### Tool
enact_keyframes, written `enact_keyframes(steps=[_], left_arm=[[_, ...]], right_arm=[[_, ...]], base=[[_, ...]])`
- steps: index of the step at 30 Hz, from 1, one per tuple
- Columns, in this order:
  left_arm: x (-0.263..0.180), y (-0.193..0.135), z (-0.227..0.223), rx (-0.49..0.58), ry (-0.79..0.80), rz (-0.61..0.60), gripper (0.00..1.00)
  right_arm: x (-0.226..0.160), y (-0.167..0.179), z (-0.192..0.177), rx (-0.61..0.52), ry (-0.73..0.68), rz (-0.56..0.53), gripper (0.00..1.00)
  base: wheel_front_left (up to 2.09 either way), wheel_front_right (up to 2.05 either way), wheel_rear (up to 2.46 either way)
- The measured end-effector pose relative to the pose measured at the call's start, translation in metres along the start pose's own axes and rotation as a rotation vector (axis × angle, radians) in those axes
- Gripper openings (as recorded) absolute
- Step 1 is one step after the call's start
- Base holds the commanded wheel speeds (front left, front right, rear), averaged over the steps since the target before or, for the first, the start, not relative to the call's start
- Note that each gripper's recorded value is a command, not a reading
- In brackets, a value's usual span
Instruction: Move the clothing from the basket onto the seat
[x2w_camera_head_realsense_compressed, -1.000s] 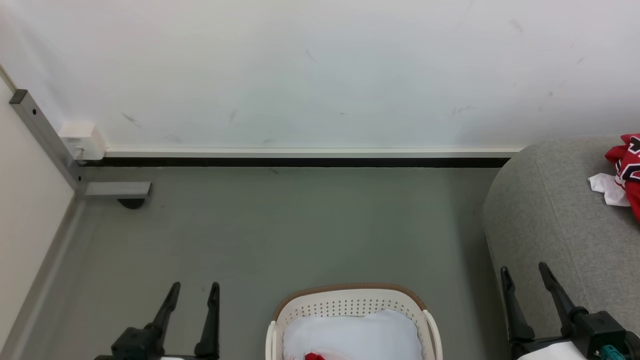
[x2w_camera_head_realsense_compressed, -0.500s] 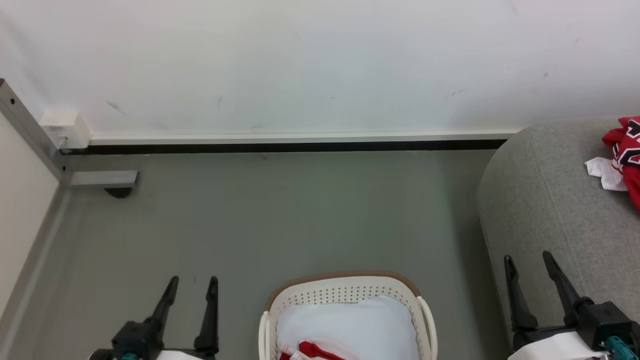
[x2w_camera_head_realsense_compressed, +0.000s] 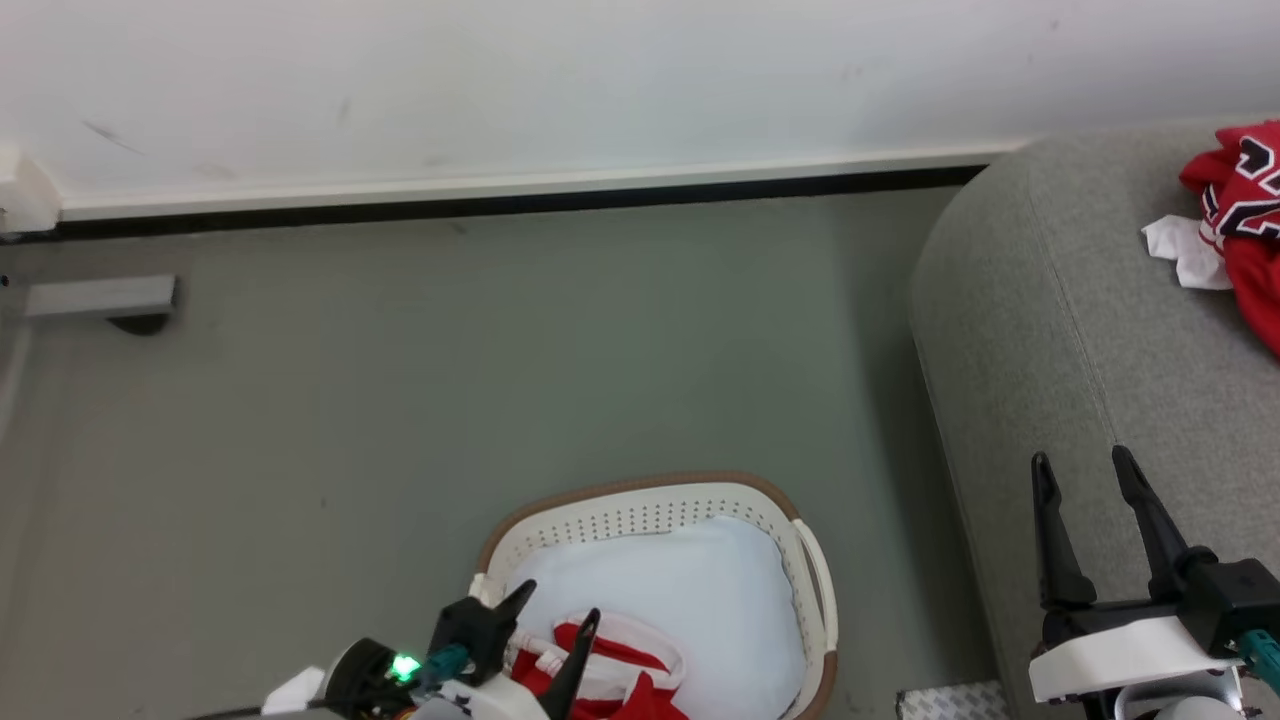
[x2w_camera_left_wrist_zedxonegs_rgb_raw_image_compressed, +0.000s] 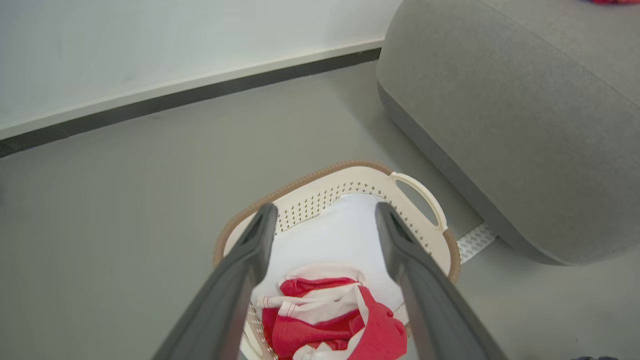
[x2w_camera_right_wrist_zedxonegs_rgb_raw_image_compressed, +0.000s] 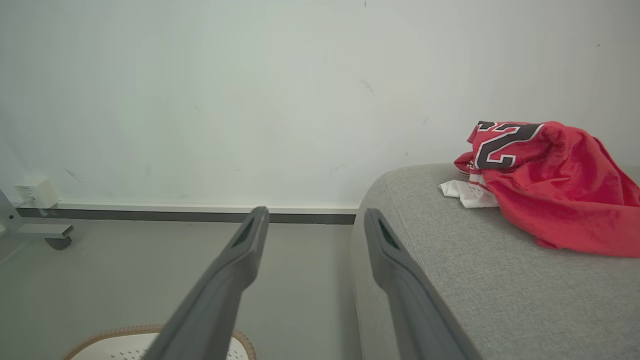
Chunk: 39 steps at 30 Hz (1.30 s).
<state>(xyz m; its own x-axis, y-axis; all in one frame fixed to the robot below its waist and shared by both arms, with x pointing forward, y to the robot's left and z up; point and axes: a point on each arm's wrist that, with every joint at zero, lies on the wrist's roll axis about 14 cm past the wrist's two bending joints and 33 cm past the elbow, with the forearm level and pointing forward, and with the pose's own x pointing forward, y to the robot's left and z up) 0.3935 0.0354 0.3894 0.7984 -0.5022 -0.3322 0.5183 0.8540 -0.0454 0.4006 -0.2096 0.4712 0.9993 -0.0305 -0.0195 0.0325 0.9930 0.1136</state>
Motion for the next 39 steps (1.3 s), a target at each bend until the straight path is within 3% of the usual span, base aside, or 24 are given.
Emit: enact_keyframes(steps=[8, 16, 26, 39], left_arm=[[0.023, -0.045, -0.063, 0.093, 0.265, -0.229, 1.00], [0.035, -0.048, -0.120, 0.155, 0.467, -0.349, 1.00], [0.036, -0.051, -0.169, 0.109, 0.625, -0.410, 1.00], [0.035, -0.062, -0.190, 0.057, 0.701, -0.462, 1.00]], right_arm=[[0.011, -0.018, -0.013, -0.020, 0.035, -0.045, 1.00], [0.025, -0.032, -0.028, -0.033, 0.065, -0.079, 1.00], [0.034, -0.045, -0.047, -0.041, 0.110, -0.112, 1.00], [0.041, -0.049, -0.057, -0.047, 0.127, -0.118, 1.00]], base=[[0.00, 0.00, 0.00], [0.00, 0.00, 0.00], [0.00, 0.00, 0.00], [0.00, 0.00, 0.00]])
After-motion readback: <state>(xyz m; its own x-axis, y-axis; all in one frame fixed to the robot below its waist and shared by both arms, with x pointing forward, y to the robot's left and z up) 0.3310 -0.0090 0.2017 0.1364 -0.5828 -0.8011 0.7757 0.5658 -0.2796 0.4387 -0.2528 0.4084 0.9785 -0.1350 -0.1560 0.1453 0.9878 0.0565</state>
